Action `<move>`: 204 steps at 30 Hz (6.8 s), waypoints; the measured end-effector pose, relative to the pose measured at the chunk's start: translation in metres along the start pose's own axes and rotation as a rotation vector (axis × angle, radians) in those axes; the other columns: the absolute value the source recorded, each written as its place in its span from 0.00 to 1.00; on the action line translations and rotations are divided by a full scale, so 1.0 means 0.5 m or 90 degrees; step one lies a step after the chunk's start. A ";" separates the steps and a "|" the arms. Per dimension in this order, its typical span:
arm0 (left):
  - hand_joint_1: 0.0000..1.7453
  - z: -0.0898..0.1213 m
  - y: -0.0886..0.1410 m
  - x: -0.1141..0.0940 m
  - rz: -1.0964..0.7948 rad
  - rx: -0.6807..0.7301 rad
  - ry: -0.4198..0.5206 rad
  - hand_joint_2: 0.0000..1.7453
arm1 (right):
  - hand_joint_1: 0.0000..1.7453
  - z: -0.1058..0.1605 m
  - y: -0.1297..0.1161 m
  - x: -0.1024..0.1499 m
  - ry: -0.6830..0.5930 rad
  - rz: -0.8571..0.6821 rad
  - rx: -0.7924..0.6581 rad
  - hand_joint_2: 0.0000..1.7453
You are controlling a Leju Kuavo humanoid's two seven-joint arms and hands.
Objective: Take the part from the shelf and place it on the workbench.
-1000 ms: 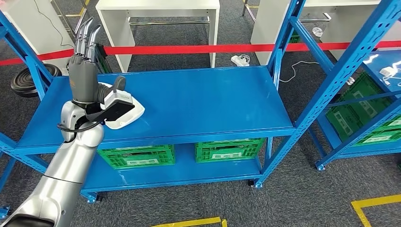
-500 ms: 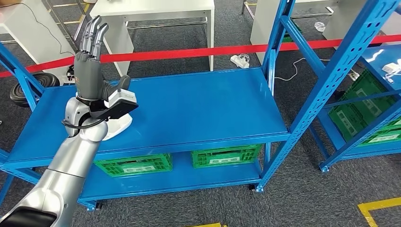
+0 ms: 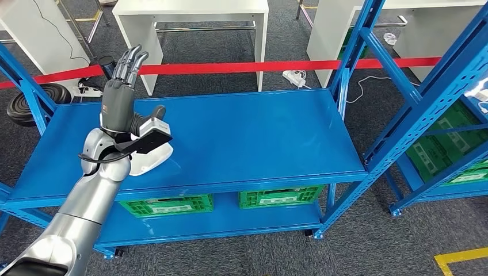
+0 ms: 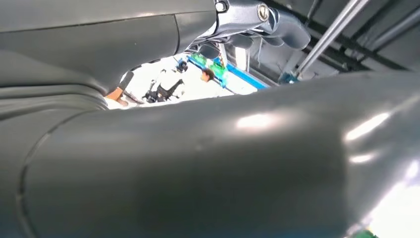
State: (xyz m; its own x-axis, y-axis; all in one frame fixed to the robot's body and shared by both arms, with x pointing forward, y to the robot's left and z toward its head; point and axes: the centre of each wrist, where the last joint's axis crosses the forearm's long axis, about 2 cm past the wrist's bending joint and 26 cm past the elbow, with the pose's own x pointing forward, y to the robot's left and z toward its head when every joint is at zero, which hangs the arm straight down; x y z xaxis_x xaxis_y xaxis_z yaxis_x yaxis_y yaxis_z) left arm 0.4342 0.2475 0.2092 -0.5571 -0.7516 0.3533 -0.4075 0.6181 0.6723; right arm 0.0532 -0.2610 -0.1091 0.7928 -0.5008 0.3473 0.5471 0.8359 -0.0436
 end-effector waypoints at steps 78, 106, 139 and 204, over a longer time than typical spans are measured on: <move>0.00 0.037 -0.070 -0.009 0.003 -0.243 0.004 0.50 | 0.00 0.010 0.028 -0.018 0.102 0.093 0.035 0.00; 0.00 0.092 -0.072 -0.022 0.011 -0.268 -0.007 0.00 | 0.00 0.015 0.041 -0.024 0.104 0.215 0.057 0.00; 0.00 0.095 -0.072 -0.024 0.008 -0.271 -0.008 0.00 | 0.00 0.015 0.042 -0.024 0.103 0.220 0.058 0.00; 0.00 0.050 -0.033 -0.090 -0.119 -0.432 0.104 1.00 | 0.00 0.026 0.057 -0.045 0.191 0.322 0.045 0.00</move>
State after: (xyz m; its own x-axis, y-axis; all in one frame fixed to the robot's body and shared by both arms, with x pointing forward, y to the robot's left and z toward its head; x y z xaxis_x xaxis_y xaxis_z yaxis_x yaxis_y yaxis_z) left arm 0.4479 0.2768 0.1658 -0.3853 -0.8883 0.2501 0.0828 0.2367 0.9681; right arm 0.0475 -0.2233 -0.1062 0.9974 -0.0691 0.0189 0.0703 0.9951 -0.0688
